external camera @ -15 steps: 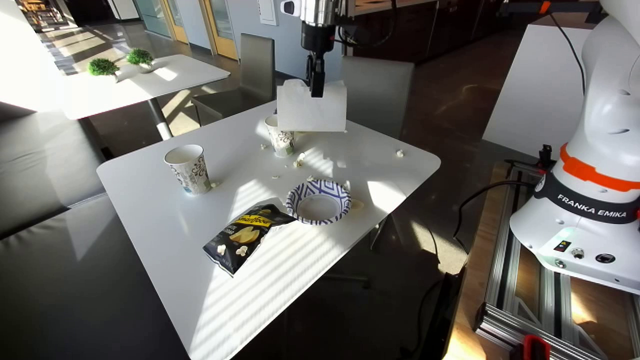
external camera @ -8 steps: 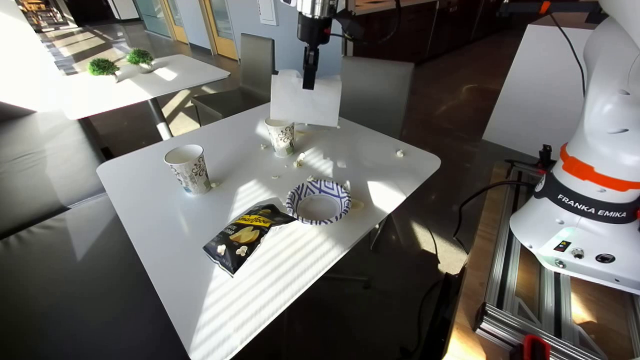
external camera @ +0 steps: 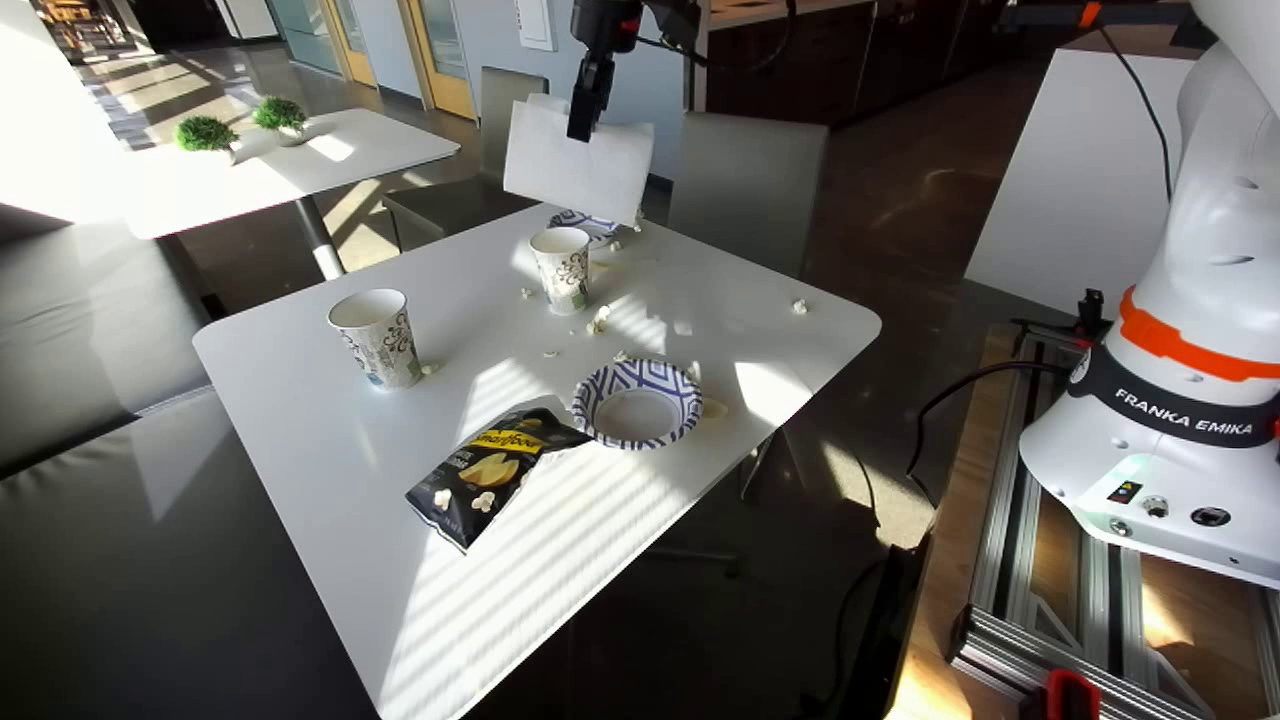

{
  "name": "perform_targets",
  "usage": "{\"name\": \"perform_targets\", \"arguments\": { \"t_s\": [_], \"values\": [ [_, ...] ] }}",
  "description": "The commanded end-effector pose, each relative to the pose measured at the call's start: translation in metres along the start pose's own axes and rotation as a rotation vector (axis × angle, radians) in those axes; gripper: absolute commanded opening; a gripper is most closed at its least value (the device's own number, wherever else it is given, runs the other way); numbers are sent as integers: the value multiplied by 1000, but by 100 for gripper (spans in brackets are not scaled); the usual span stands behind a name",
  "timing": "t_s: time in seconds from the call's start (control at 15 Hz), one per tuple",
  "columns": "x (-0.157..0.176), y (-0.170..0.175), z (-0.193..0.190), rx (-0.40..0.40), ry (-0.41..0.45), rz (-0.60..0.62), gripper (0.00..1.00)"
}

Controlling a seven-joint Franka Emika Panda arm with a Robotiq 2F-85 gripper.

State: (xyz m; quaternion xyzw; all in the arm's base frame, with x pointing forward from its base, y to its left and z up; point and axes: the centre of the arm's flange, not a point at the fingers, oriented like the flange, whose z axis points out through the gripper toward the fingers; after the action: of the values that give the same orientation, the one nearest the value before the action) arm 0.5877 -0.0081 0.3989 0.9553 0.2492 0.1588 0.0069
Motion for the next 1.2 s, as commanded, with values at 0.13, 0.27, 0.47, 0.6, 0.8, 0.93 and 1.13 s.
{"name": "perform_targets", "arguments": {
  "t_s": [0.13, 0.27, 0.47, 0.6, 0.8, 0.93, 1.13],
  "values": [
    [78, 36, -25, 26, 29, 73, 0],
    [19, 1, -7, 6, 60, 52, 0],
    [19, 1, -2, 15, 59, 58, 0],
    [19, 2, -2, 15, 59, 60, 0],
    [19, 1, -2, 15, 59, 61, 0],
    [29, 2, 3, 16, 72, 67, 0],
    [36, 1, 7, 1, 69, 72, 0]
  ]
}}
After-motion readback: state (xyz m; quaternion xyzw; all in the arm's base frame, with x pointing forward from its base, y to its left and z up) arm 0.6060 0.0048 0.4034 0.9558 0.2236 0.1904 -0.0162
